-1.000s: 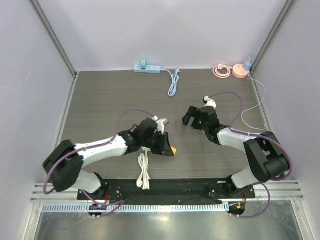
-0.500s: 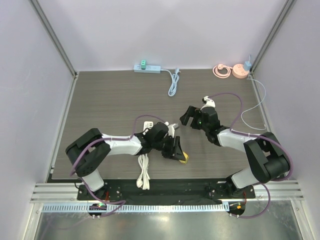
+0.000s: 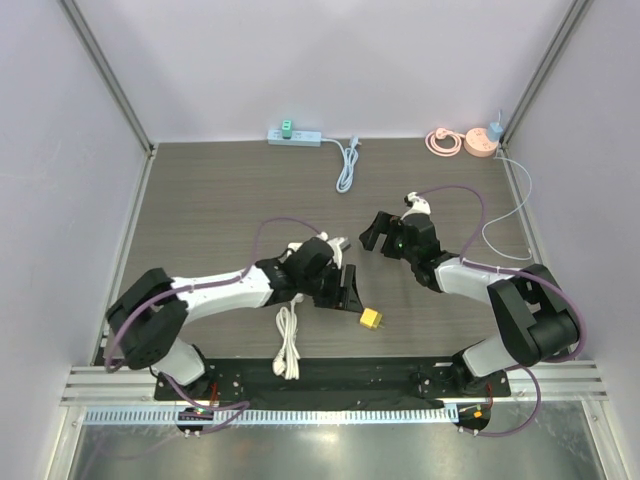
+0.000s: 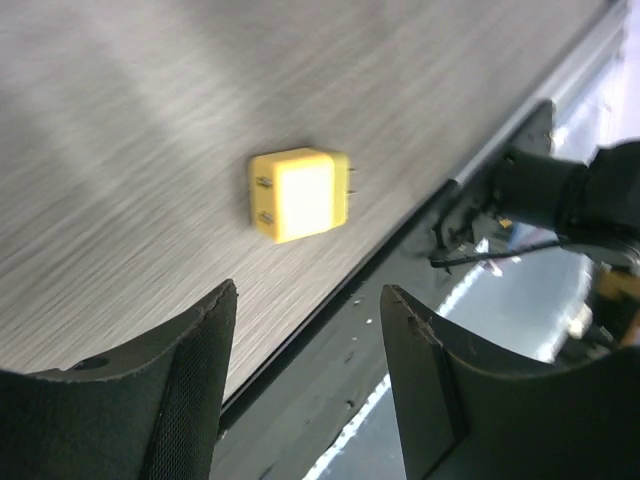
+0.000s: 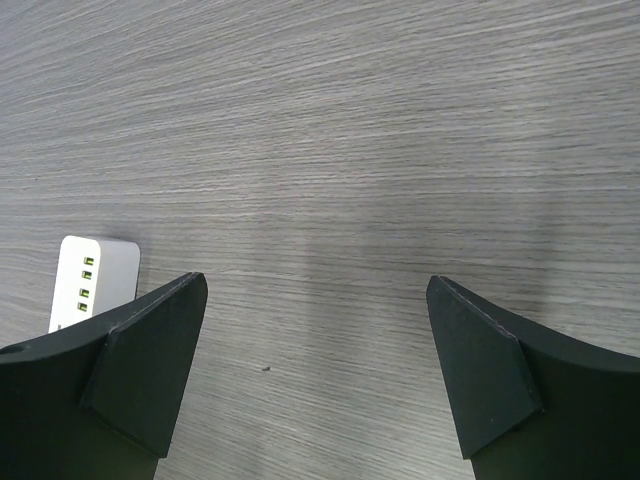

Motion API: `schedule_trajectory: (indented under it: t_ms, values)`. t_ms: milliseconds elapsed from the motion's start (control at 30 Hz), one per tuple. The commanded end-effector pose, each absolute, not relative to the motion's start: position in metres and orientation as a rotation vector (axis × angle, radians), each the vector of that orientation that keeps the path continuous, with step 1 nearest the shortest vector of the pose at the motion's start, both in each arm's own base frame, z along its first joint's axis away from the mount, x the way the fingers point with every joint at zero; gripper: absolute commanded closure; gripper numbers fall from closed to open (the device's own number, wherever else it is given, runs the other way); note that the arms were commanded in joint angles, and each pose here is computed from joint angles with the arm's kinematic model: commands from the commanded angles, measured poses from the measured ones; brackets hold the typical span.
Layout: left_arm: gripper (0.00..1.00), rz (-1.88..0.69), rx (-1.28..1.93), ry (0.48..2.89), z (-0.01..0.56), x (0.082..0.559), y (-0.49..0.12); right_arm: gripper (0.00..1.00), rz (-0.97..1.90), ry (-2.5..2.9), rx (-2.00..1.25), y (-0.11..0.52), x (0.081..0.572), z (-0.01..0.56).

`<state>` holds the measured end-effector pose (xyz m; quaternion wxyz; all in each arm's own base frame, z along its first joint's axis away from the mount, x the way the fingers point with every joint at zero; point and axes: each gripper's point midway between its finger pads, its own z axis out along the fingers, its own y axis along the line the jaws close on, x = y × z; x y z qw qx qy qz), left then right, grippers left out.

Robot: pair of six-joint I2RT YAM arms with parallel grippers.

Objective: Pull the plug off the socket

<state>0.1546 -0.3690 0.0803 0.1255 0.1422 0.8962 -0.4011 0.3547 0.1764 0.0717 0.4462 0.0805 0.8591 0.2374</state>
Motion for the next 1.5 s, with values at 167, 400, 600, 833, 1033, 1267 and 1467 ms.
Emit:
schedule_trajectory:
  t_ms: [167,400,600,833,1033,1267,1467]
  values:
    - [0.42,-0.53,0.212,2.558,0.108,0.187,-0.272,0.05,0.613,2.066,0.203,0.178,0.362,0.086]
    - [0.43,-0.369,0.058,2.591,0.093,0.165,-0.212,0.09,0.534,2.148,0.168,0.193,0.356,0.08]
    - [0.41,-0.459,0.005,2.614,0.086,0.15,-0.209,0.09,0.498,2.176,0.095,0.213,0.346,0.079]
    - [0.4,-0.446,0.024,2.713,0.064,0.137,-0.215,0.09,0.552,2.214,0.054,0.225,0.328,0.054]
    - [0.43,-0.398,0.038,2.725,0.051,0.138,-0.216,0.09,0.536,2.16,0.041,0.222,0.33,0.068]
    - [0.48,-0.3,0.043,2.749,0.034,0.142,-0.212,0.09,0.493,2.111,0.046,0.211,0.331,0.081]
    - [0.56,-0.214,0.048,2.757,0.024,0.148,-0.21,0.09,0.516,2.08,0.032,0.211,0.329,0.087]
